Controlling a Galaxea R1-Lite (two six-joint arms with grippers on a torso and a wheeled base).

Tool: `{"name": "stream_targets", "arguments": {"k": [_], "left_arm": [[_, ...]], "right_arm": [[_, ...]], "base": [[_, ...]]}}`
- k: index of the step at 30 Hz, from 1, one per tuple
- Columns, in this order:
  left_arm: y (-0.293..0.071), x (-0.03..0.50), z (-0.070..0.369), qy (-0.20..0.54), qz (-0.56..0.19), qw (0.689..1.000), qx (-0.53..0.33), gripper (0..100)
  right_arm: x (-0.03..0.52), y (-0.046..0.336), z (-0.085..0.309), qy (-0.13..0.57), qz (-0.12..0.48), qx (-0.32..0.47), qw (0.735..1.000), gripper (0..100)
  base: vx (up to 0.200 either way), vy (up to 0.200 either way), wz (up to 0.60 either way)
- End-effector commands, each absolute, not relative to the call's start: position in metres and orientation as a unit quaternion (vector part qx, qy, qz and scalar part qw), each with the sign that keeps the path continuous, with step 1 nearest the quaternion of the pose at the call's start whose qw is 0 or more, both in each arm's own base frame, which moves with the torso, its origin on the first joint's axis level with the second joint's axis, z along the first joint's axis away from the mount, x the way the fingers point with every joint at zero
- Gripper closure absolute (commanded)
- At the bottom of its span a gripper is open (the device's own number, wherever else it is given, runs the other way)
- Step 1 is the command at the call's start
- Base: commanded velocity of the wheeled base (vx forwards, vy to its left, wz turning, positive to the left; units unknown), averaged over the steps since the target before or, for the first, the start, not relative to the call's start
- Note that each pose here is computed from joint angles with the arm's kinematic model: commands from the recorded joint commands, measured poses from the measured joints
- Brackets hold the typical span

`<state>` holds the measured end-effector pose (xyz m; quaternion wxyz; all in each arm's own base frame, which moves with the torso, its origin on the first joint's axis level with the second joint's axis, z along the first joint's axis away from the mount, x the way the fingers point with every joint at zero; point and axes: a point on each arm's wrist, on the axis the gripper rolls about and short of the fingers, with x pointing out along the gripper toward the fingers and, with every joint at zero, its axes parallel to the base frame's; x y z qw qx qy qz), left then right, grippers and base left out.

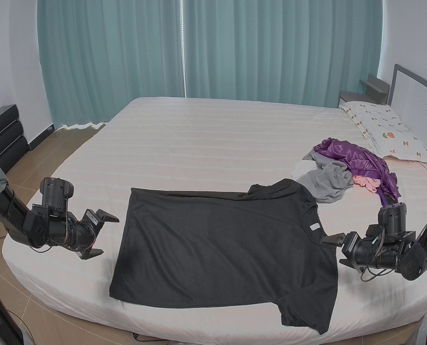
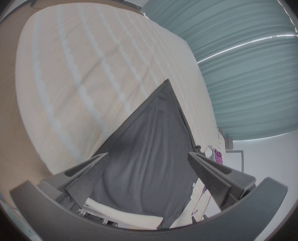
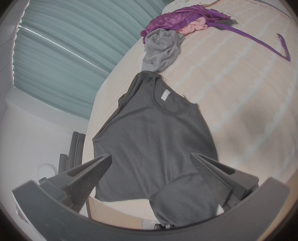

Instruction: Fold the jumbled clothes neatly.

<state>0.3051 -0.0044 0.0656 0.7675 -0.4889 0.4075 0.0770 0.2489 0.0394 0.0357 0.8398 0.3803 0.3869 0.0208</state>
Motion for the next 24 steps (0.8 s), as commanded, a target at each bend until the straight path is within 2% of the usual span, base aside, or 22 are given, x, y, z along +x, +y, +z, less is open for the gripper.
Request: {"name": "stream_targets", "arguments": {"k": [1, 5, 15, 24], "left_arm": [[-0.01, 0.28, 0.069, 0.421, 0.068, 0.762, -0.488, 0], [-0.01, 0.278, 0.065, 0.419, 0.066, 0.763, -0.488, 0], [-0.024, 0.272, 0.036, 0.433, 0.07, 0.772, -0.46, 0], [-0.04, 0.266, -0.002, 0.46, 0.103, 0.809, -0.351, 0]], "right_arm": [[0.226, 0.037, 0.028, 0.409, 0.018, 0.378, 0.83, 0], [0.221, 0.037, 0.021, 0.417, 0.013, 0.376, 0.827, 0], [0.218, 0.037, 0.002, 0.43, 0.006, 0.371, 0.823, 0], [0.216, 0.037, -0.007, 0.426, 0.008, 0.371, 0.825, 0]], "base": [[-0.2, 0.0, 0.0], [-0.2, 0.0, 0.0], [0.0, 0.0, 0.0], [0.0, 0.0, 0.0]]}}
